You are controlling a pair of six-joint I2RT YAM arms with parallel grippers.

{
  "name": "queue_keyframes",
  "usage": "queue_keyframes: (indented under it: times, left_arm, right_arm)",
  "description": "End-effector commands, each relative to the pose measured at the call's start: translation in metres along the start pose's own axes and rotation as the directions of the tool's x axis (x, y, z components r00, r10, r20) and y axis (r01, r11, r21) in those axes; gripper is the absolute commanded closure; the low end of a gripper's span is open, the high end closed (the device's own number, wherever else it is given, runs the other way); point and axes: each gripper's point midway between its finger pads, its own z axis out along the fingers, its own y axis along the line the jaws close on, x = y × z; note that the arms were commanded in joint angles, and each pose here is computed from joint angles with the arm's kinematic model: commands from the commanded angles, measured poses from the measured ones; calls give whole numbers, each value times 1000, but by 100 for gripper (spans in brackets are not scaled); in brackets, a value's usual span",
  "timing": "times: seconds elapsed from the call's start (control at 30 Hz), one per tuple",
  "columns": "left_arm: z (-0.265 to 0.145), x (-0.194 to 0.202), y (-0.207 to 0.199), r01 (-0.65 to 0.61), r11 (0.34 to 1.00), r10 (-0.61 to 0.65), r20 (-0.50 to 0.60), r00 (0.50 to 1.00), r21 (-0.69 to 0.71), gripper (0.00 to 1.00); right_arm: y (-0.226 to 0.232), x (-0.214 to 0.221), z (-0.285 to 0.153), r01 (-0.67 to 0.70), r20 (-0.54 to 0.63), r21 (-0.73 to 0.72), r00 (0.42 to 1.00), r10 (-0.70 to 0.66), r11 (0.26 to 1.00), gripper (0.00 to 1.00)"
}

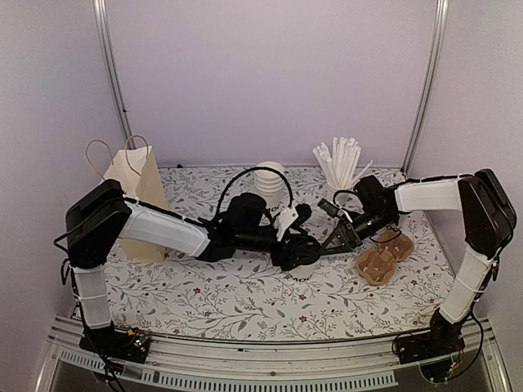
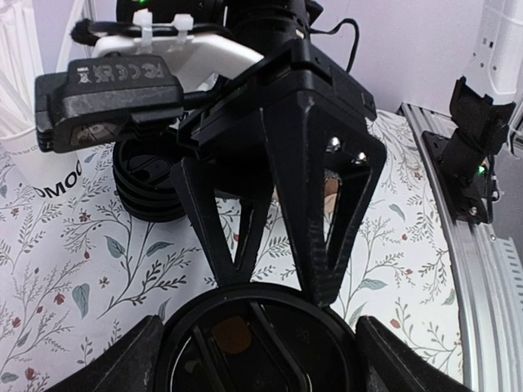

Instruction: Pack the takeout coffee

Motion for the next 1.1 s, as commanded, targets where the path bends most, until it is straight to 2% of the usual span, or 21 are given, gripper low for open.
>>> queue_keyframes:
  times: [0.0, 0.2, 0.53, 0.57, 0.6, 0.63, 0.93, 1.07]
  left_arm:
    - [-3, 63, -14, 103, 995, -98, -217, 971, 10, 18]
    - [-10, 18, -14, 19, 1000, -17, -137, 990, 8, 16]
    - [-12, -27, -26, -56, 998, 57, -59, 997, 8, 10]
    - [-12, -28, -26, -59, 998, 59, -58, 997, 7, 10]
    - [-12, -29, -26, -62, 998, 62, -57, 996, 7, 3]
    - [-12, -30, -26, -61, 998, 61, -57, 996, 5, 1]
    - [-21, -45, -25, -63, 998, 63, -33, 997, -17, 0]
    - [-33, -61, -23, -4, 999, 5, 0, 1000, -35, 0]
  right_arm:
    - [7, -18, -12, 102, 23, 49, 994, -103, 994, 36]
    - [35, -32, -26, 179, 68, 21, 981, -180, 984, 29]
    - [39, -33, -29, 217, 81, 34, 972, -219, 976, 27]
    - [39, -33, -28, 217, 80, 35, 972, -219, 976, 27]
    - [38, -33, -28, 217, 80, 35, 973, -219, 976, 27]
    - [38, -32, -28, 216, 79, 35, 973, -218, 976, 27]
    - [29, -27, -25, 195, 59, 56, 978, -198, 979, 27]
    - [26, -27, -27, 201, 49, 90, 977, -206, 975, 27]
